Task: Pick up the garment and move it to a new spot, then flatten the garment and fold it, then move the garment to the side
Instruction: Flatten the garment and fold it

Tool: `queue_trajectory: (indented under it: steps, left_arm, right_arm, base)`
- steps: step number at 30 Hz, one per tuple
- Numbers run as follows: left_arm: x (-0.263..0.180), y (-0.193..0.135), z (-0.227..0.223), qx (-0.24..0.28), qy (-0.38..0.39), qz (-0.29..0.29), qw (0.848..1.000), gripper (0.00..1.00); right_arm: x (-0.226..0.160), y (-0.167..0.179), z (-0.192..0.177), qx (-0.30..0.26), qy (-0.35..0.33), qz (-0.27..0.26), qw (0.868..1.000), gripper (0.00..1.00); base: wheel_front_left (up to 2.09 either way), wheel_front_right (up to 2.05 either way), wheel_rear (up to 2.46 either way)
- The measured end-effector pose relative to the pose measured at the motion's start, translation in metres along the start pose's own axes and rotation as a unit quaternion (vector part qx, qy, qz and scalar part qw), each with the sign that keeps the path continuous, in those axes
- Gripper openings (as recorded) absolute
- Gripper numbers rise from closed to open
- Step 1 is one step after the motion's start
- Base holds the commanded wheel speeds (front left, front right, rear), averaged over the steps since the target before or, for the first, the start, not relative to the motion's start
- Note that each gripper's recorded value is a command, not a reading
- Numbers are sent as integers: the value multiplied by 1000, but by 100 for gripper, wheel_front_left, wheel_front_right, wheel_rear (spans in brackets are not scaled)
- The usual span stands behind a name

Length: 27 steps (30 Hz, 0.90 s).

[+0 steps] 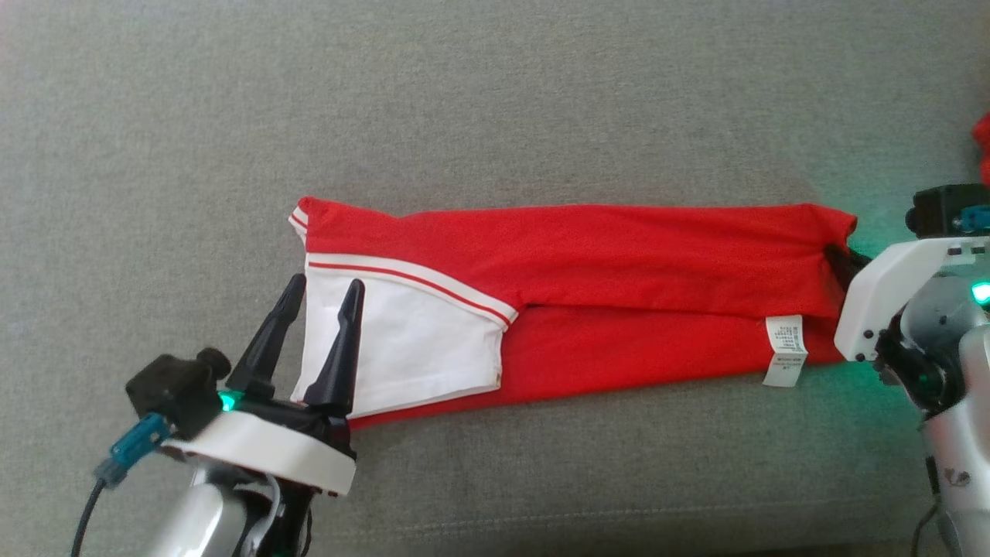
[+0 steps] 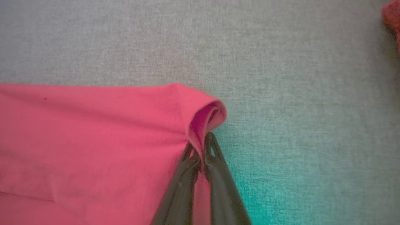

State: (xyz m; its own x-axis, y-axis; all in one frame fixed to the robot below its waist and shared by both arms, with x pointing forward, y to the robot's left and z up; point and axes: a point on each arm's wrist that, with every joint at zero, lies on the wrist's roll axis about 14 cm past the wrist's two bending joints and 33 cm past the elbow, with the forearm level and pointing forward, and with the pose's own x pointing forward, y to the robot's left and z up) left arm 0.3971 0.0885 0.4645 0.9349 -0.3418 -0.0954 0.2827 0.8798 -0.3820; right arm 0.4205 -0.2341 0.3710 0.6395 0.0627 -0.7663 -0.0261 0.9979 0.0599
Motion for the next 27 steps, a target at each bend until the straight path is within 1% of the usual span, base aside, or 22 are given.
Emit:
queue_trajectory:
  steps: [5, 10, 11, 14, 17, 21, 27]
  left_arm:
    - [1, -6, 2, 7, -2, -7, 1000, 100]
    - [2, -17, 2, 9, -3, -23, 1000, 100]
    - [2, -17, 2, 9, -3, -23, 1000, 100]
    - [3, -22, 3, 10, -4, -31, 999, 100]
    - [4, -26, 3, 11, -4, -38, 999, 100]
    - [5, -32, 4, 13, -5, -46, 999, 100]
    - [3, -36, 7, 19, -8, -51, 998, 100]
  right_arm:
    - [-10, -5, 11, 11, -35, -3, 999, 0]
    - [-28, -32, 23, 25, -67, -32, 997, 0]
    - [-28, -32, 23, 25, -67, -32, 997, 0]
    - [-41, -46, 31, 30, -85, -47, 995, 0]
    - [-51, -48, 30, 33, -92, -47, 994, 0]
    - [-58, -29, 24, 32, -92, -18, 995, 0]
    - [-65, 27, 28, 12, -107, 59, 992, 0]
  base:
    - [0, 0, 0]
    - [0, 0, 0]
    - [0, 0, 0]
    - [0, 0, 0]
    - [0, 0, 0]
    - [0, 0, 0]
    - [0, 0, 0]
